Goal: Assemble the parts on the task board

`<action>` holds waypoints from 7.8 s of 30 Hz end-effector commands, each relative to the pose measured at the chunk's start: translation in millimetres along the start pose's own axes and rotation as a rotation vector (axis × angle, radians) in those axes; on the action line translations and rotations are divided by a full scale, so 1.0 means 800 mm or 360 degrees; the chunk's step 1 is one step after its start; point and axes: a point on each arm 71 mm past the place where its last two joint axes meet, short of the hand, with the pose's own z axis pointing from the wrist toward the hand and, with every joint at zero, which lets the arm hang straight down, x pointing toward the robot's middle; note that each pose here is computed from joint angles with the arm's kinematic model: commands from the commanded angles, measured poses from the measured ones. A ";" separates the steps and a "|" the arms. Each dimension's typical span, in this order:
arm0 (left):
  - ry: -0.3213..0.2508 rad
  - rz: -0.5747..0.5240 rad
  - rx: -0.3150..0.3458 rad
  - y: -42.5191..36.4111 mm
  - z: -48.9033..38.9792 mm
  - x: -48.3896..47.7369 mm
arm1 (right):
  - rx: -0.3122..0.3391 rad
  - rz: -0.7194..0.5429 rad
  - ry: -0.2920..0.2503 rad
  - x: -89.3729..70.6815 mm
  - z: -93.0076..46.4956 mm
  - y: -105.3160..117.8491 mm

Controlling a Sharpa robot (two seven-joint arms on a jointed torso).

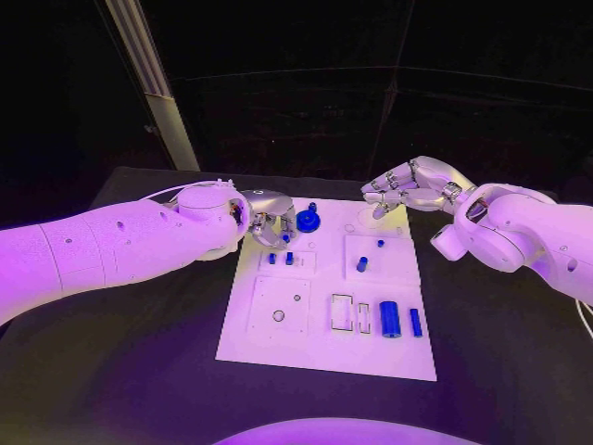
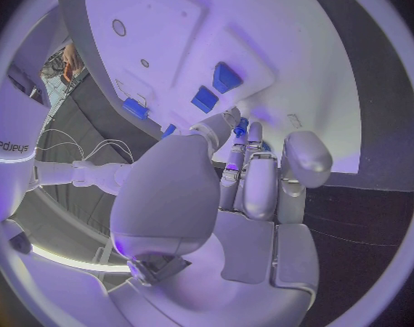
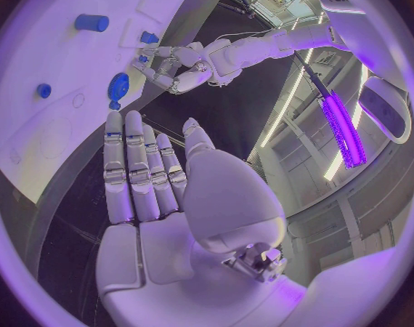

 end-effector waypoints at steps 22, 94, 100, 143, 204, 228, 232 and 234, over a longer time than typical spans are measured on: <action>-0.0167 -0.0297 0.0037 0.0155 -0.018 -0.011 | 0.0076 -0.0441 -0.0036 -0.014 -0.007 -0.010; -0.0751 -0.2233 0.0271 0.0585 -0.060 -0.041 | 0.0223 -0.1509 0.0366 0.063 0.000 -0.037; -0.0750 -0.2233 0.0268 0.0586 -0.060 -0.041 | 0.0230 -0.1515 0.0357 0.064 0.002 -0.037; -0.0769 -0.2225 0.0243 0.0660 -0.061 -0.042 | -0.0277 -0.1225 0.0018 0.093 -0.026 0.057; -0.0714 -0.2238 0.0283 0.0488 -0.050 -0.043 | -0.0317 -0.1333 0.0526 0.248 0.017 0.042; -0.0711 -0.2239 0.0277 0.0507 -0.050 -0.043 | -0.0418 -0.1307 0.0378 0.242 0.014 0.048; -0.0713 -0.2238 0.0274 0.0515 -0.051 -0.044 | -0.0469 -0.1245 0.0294 0.236 0.011 0.052; -0.0714 -0.2238 0.0273 0.0521 -0.051 -0.044 | -0.0486 -0.1219 0.0262 0.232 0.008 0.053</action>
